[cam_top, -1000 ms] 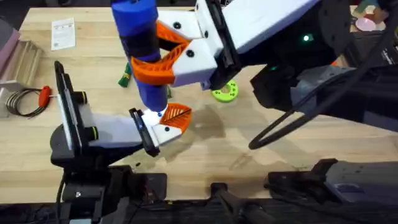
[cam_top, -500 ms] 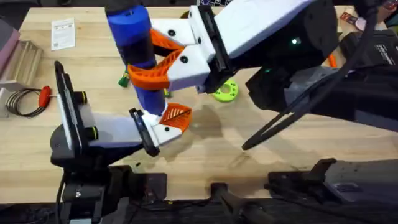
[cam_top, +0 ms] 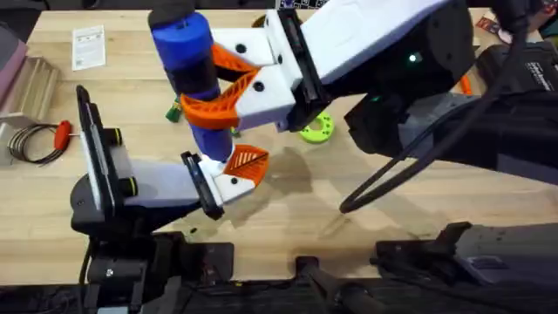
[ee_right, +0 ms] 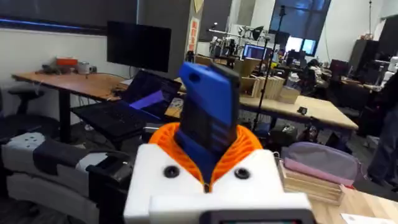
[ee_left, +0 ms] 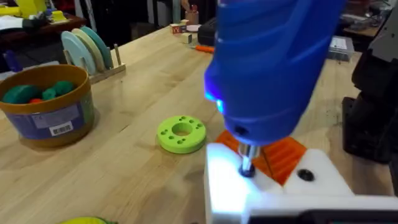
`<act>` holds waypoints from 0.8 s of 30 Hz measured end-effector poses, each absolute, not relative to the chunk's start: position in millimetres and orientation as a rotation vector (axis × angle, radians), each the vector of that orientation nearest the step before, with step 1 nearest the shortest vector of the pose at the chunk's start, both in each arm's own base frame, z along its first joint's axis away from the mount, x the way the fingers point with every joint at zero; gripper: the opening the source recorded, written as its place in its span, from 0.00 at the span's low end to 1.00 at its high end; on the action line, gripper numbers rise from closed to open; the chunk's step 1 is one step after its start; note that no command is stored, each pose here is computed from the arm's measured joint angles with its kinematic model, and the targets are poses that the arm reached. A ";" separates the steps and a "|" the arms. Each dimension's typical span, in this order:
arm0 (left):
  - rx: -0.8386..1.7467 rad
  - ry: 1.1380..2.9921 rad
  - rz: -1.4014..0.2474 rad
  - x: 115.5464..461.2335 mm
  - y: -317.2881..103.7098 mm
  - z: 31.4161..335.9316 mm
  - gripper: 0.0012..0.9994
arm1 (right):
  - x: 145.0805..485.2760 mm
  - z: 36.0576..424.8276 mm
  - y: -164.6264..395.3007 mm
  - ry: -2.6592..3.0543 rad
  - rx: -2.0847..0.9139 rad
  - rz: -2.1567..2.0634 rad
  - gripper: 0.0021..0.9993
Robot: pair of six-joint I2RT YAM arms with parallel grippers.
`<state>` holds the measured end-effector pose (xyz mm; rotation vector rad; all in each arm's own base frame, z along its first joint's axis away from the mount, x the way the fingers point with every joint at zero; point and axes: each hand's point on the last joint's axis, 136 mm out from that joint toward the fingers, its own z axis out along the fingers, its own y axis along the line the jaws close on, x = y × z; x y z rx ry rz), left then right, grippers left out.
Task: Pick up the gripper from the table and insert it into the empty holder that is missing its gripper. Then pick up a screw, insert it into the mounting hole, and use the screwdriver to tighten it. Finally, clean up the table by picking up the vegetable and placing it into the bucket.
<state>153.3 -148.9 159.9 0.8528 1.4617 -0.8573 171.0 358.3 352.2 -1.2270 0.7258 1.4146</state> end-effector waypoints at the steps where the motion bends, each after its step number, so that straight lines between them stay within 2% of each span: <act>1: 0.853 1.462 -0.857 153.3 -148.9 159.9 0.00 | 171.1 352.2 358.2 0.726 -1.227 1.414 0.02; 24: 0.853 1.462 -0.858 153.3 -148.9 159.9 0.00 | 174.1 346.8 359.3 0.756 -1.237 1.418 0.02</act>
